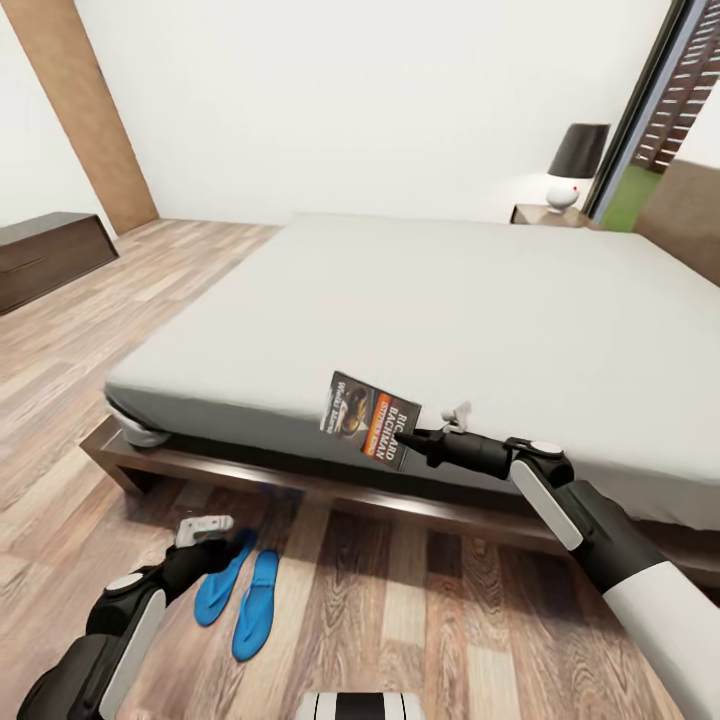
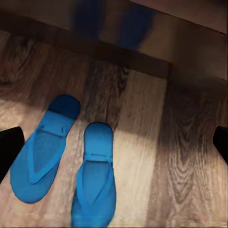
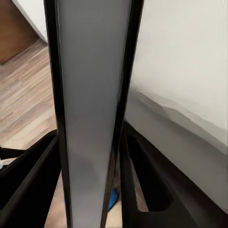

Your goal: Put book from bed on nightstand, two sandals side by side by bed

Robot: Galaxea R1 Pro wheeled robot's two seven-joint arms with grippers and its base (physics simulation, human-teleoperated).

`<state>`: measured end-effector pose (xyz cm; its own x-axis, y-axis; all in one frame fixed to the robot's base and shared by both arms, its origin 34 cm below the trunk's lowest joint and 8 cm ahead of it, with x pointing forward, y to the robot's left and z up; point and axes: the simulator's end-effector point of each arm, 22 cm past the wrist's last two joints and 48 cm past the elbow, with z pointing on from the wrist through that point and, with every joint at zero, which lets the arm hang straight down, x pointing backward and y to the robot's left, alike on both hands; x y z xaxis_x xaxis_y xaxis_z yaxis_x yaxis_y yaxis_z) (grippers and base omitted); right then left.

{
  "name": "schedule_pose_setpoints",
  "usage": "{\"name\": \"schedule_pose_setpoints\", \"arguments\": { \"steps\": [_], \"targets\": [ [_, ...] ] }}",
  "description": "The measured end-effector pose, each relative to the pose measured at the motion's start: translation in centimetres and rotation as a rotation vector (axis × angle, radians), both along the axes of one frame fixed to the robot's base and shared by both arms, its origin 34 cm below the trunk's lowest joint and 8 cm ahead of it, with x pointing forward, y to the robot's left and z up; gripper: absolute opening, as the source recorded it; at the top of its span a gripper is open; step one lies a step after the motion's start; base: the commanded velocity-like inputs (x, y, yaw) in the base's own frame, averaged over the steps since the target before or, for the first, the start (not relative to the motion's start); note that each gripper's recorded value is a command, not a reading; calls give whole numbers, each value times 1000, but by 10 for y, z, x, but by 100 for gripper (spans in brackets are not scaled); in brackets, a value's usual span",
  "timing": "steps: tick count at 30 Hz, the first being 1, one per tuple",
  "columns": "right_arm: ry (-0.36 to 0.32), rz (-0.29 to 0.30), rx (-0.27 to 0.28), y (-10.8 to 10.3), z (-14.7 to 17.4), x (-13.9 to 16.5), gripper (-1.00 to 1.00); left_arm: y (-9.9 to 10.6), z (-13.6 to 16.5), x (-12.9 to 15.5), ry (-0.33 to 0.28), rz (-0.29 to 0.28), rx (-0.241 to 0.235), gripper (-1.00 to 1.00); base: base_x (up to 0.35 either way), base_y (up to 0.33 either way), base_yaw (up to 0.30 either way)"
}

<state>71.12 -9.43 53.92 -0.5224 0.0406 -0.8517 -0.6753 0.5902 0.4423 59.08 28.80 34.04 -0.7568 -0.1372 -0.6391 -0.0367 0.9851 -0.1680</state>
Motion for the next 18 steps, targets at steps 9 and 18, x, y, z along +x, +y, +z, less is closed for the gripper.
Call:
{"name": "schedule_pose_setpoints", "arguments": {
  "steps": [9, 18],
  "targets": [
    [0, 0, 0, 0, 0, 0, -100, 29, -55, -61, 107, 94, 80, 100, 0, 0, 281],
    [1, 1, 0, 1, 0, 0, -100, 41, -83, -103, 92, 226, 154, 100, 0, 0, 281]
  ]
}}
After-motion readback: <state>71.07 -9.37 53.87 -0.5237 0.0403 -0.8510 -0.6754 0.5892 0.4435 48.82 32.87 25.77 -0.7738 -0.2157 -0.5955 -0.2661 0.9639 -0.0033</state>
